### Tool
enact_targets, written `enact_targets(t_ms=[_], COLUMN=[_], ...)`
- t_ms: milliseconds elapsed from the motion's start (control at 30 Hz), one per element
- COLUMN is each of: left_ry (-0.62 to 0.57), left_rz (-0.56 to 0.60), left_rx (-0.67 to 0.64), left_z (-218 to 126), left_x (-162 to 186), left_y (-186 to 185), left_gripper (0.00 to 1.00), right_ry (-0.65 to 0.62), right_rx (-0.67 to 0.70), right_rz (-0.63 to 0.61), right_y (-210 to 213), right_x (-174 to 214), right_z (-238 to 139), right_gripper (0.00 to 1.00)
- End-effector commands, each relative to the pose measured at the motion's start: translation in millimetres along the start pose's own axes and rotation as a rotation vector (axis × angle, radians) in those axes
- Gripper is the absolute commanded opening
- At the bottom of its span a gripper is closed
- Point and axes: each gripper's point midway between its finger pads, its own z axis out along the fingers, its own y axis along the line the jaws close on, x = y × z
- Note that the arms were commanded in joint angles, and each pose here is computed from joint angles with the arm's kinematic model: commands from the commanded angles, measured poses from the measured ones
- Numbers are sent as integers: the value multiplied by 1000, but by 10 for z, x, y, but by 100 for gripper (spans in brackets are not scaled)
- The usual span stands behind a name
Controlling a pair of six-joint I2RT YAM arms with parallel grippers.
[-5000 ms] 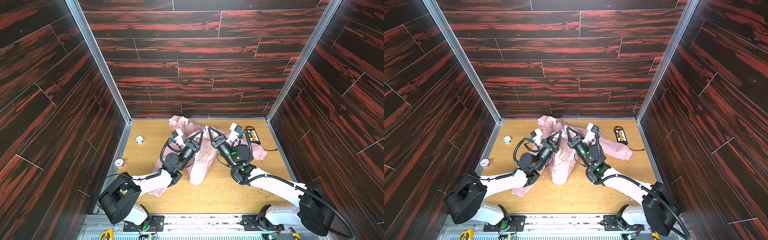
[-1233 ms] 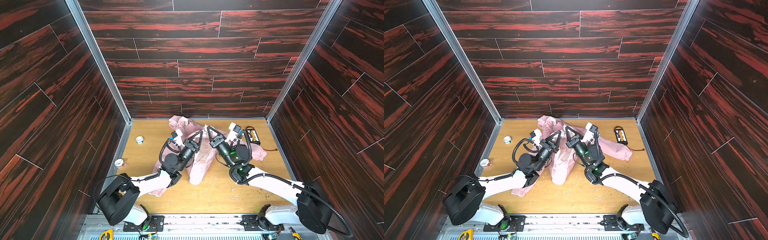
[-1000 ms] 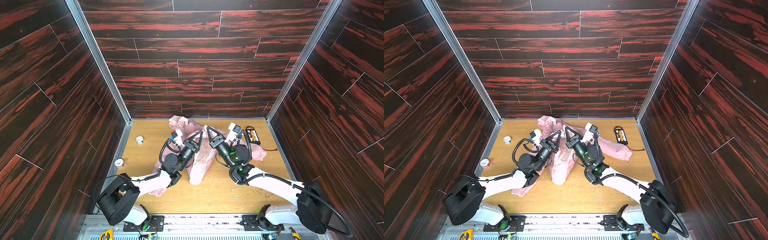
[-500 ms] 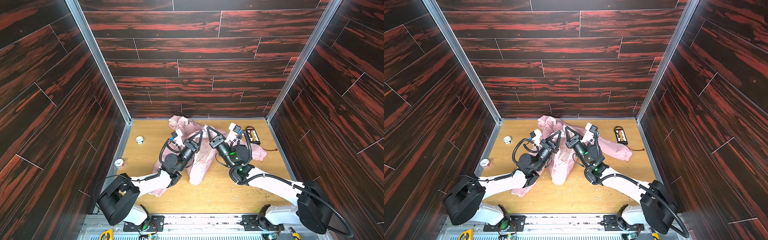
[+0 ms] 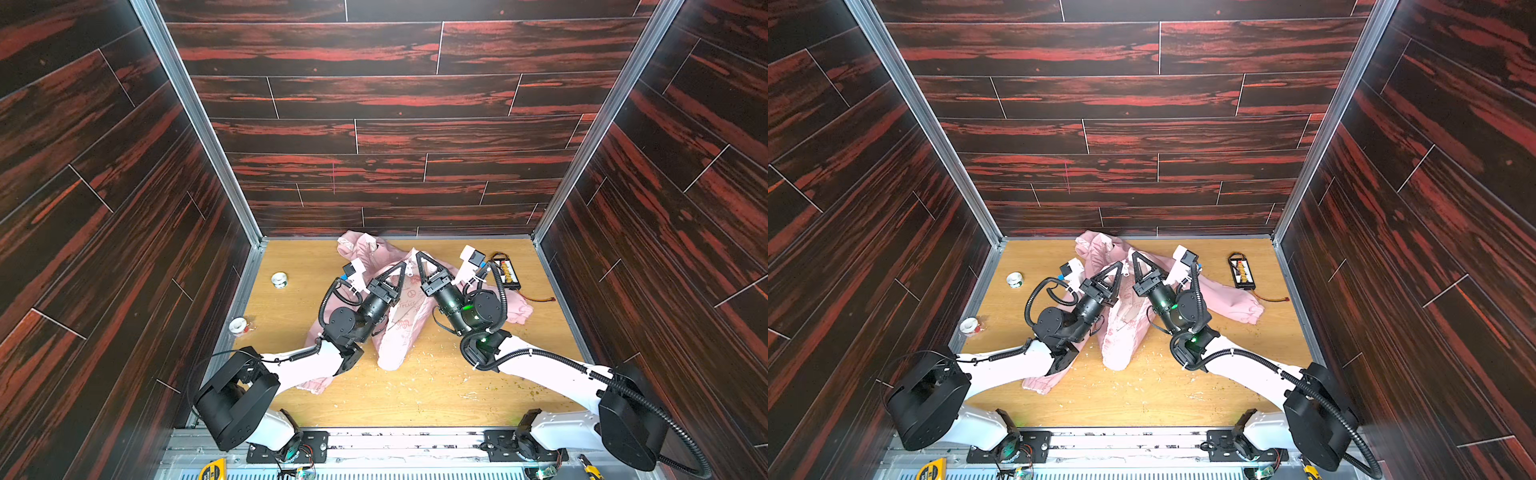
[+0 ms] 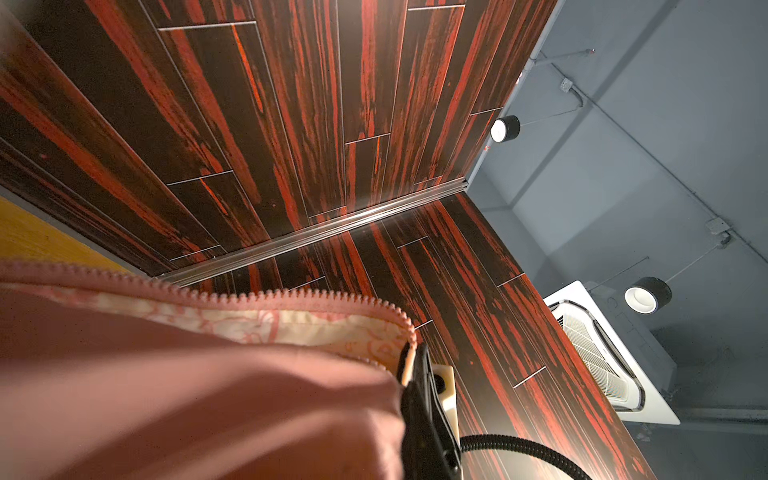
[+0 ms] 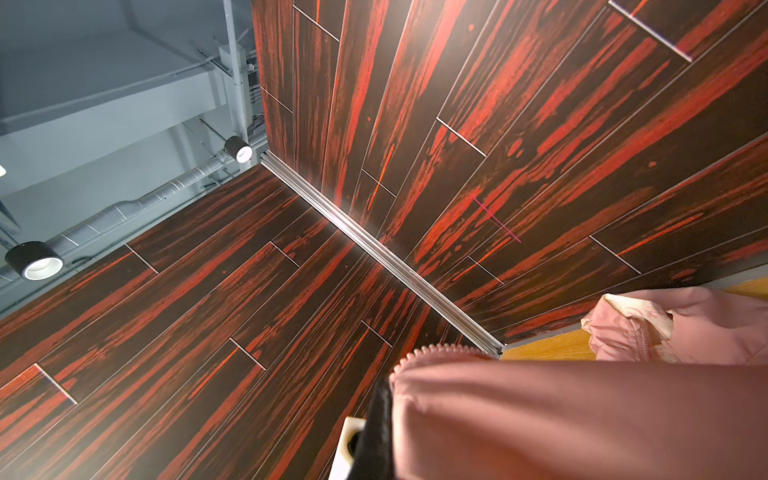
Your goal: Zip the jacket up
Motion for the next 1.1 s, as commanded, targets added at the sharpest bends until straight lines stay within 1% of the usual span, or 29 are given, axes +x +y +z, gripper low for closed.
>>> enact_targets(t_ms=[0, 633, 1067], left_ry=[-14, -15, -16], left_rz=[-4, 6, 6], left_rx=[86, 91, 92], left_z=[-35, -16, -3], left_x=[-45, -46, -47], left_y=[-291, -309, -306], left_gripper=[0, 0, 0], right_ry=[-19, -21, -1], right_rx=[-63, -32, -22], right_rz=[33, 38, 44], right_y=[193, 134, 88], right_x=[-73, -41, 14], right_z=[-37, -40, -54], right_gripper=[0, 0, 0])
